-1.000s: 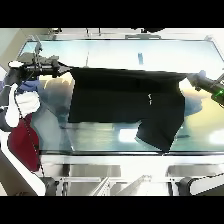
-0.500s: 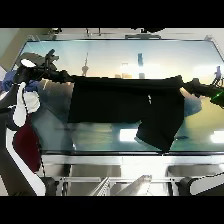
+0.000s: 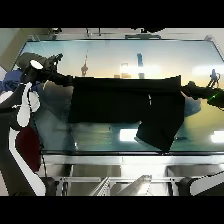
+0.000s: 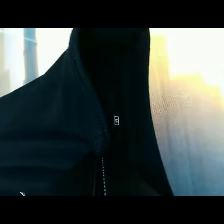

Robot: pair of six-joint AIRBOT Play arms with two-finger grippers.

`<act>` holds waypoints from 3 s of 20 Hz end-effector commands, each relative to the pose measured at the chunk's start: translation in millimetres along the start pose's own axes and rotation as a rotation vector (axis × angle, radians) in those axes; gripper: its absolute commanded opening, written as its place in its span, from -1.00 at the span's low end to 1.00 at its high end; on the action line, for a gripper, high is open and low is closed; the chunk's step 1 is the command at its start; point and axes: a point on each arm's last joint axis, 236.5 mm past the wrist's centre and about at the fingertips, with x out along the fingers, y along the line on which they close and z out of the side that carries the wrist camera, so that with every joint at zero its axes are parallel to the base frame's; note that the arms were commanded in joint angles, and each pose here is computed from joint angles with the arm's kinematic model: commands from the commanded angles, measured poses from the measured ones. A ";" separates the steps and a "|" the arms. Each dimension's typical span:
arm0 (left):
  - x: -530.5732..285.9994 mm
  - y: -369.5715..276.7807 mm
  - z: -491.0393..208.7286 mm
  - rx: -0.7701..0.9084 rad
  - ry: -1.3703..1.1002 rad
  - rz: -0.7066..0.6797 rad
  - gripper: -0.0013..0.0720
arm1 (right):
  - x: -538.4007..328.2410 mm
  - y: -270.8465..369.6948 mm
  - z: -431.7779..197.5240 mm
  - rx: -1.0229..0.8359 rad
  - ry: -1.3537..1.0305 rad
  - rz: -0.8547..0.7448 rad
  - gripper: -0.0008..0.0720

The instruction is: Fold the shirts.

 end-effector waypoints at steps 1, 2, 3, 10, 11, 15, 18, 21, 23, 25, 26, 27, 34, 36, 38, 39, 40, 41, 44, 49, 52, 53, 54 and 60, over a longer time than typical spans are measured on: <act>4.3 -3.1 -8.3 -0.030 0.026 -0.013 -0.90 | 10.6 1.5 -5.7 -0.009 0.012 -0.010 -0.88; 0.3 -6.8 -6.0 -0.039 0.025 -0.019 -0.90 | 9.5 3.7 -3.3 -0.015 0.007 -0.010 -0.49; -5.9 -11.1 -2.9 -0.035 0.029 -0.025 -0.77 | 6.6 7.1 0.7 -0.024 -0.001 -0.008 -0.34; -69.3 -45.0 -11.5 -0.042 0.107 -0.074 -0.04 | -65.1 28.8 46.2 -0.059 -0.095 -0.078 -0.35; -78.4 -44.9 -16.7 -0.075 0.108 -0.069 -0.04 | -77.0 30.4 46.2 -0.062 -0.085 -0.099 -0.36; -110.5 -34.7 -56.2 -0.248 0.151 -0.075 -0.05 | -124.5 45.2 29.4 -0.062 0.004 -0.147 -0.91; -111.6 -39.4 -117.2 -0.365 0.242 -0.103 -0.05 | -158.5 32.4 -19.3 -0.037 0.133 -0.256 -0.92; -94.6 -25.8 -169.3 -0.434 0.267 -0.019 -0.05 | -180.8 21.0 -45.1 0.068 0.018 -0.303 -0.92; -78.3 -25.6 -174.4 -0.460 0.237 -0.024 -0.05 | -180.1 31.4 -52.0 0.088 -0.039 -0.265 -0.92; -62.9 -25.1 -178.0 -0.450 0.248 -0.020 -0.05 | -177.6 43.7 -65.1 0.088 -0.012 -0.218 -0.92; -55.3 -26.7 -180.4 -0.438 0.266 -0.027 -0.05 | -176.8 47.2 -72.3 0.092 0.015 -0.204 -0.92; -48.0 -30.6 -181.3 -0.428 0.288 -0.039 -0.05 | -176.0 51.7 -79.9 0.099 0.047 -0.185 -0.92; -31.5 -66.3 -175.5 -0.331 0.387 -0.094 -0.23 | -180.5 53.4 -124.8 0.219 0.177 -0.161 -0.90; -34.9 -64.9 -176.7 -0.328 0.390 -0.093 -0.90 | -178.0 38.1 -154.8 0.307 0.235 -0.203 -0.18; -38.1 -60.7 -177.0 -0.342 0.385 -0.094 -0.90 | -174.5 27.6 -186.0 0.350 0.298 -0.226 -0.08; -39.8 -59.3 -176.5 -0.351 0.380 -0.099 -0.90 | -171.8 22.9 -198.6 0.371 0.313 -0.235 -0.08; -40.8 -58.3 -176.4 -0.355 0.378 -0.100 -0.90 | -169.3 19.9 -209.8 0.392 0.326 -0.238 -0.08; -40.7 -58.4 -176.5 -0.356 0.378 -0.100 -0.90 | -167.1 16.9 -221.2 0.414 0.340 -0.242 -0.08; -39.3 -58.9 -175.6 -0.351 0.376 -0.097 -0.90 | -155.6 7.5 -249.9 0.455 0.381 -0.262 -0.08; -38.5 -61.2 -175.9 -0.348 0.380 -0.099 -0.90 | -111.1 22.9 -270.3 0.449 0.458 -0.187 -0.08; -39.0 -62.0 -176.9 -0.348 0.386 -0.102 -0.90 | -91.6 37.9 -264.7 0.437 0.434 -0.110 -0.10; -39.2 -62.3 -177.2 -0.348 0.387 -0.103 -0.90 | -91.2 38.6 -257.4 0.435 0.414 -0.101 -0.20; -39.6 -63.0 -178.0 -0.348 0.391 -0.106 -0.90 | -93.3 37.5 -249.0 0.421 0.403 -0.101 -0.53; -52.2 -53.7 -184.1 -0.390 0.400 -0.120 -0.90 | -116.7 30.9 -202.5 0.369 0.328 -0.099 -0.91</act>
